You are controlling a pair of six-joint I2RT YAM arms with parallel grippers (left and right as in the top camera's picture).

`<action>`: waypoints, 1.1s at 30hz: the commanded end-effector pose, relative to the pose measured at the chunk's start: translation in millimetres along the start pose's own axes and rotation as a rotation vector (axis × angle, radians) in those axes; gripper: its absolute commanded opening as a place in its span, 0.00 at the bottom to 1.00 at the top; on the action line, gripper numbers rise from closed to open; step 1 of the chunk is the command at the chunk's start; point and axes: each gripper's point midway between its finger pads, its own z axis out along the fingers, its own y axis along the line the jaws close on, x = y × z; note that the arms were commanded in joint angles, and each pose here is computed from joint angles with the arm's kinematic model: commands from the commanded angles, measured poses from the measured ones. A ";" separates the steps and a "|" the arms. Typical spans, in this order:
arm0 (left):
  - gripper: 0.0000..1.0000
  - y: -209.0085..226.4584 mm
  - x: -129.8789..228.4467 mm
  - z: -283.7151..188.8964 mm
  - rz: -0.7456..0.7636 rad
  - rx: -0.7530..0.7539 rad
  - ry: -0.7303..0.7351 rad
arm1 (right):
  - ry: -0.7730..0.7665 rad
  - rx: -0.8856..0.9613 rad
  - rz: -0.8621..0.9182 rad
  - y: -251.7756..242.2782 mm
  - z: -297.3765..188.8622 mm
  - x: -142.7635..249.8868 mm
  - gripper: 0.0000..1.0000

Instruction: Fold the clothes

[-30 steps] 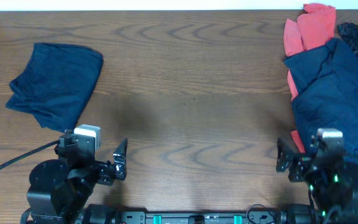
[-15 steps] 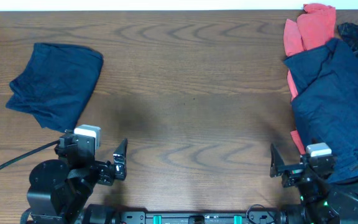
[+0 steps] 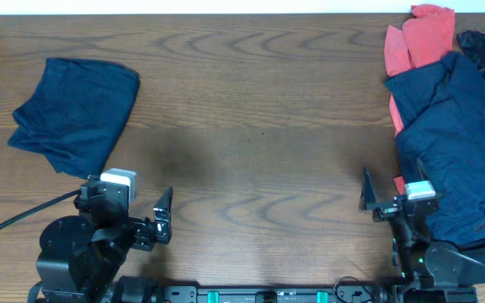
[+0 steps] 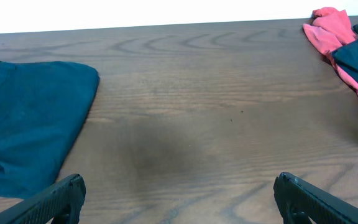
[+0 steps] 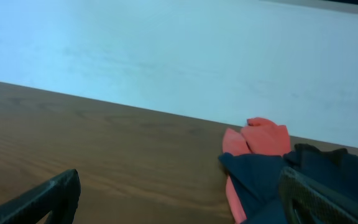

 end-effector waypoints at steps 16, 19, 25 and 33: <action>0.98 -2.2 1.0 0.3 0.016 0.013 0.001 | 0.105 0.272 0.188 -43.4 -5.0 43.9 0.99; 0.98 -2.2 1.0 0.3 0.016 0.013 0.001 | 0.105 0.272 0.188 -43.4 -5.0 43.9 0.99; 0.98 -2.2 1.0 0.3 0.016 0.013 0.001 | 0.105 0.272 0.188 -43.4 -5.0 43.9 0.99; 0.98 -2.2 1.0 0.3 0.016 0.013 0.001 | 0.105 0.272 0.188 -43.4 -5.0 43.9 0.99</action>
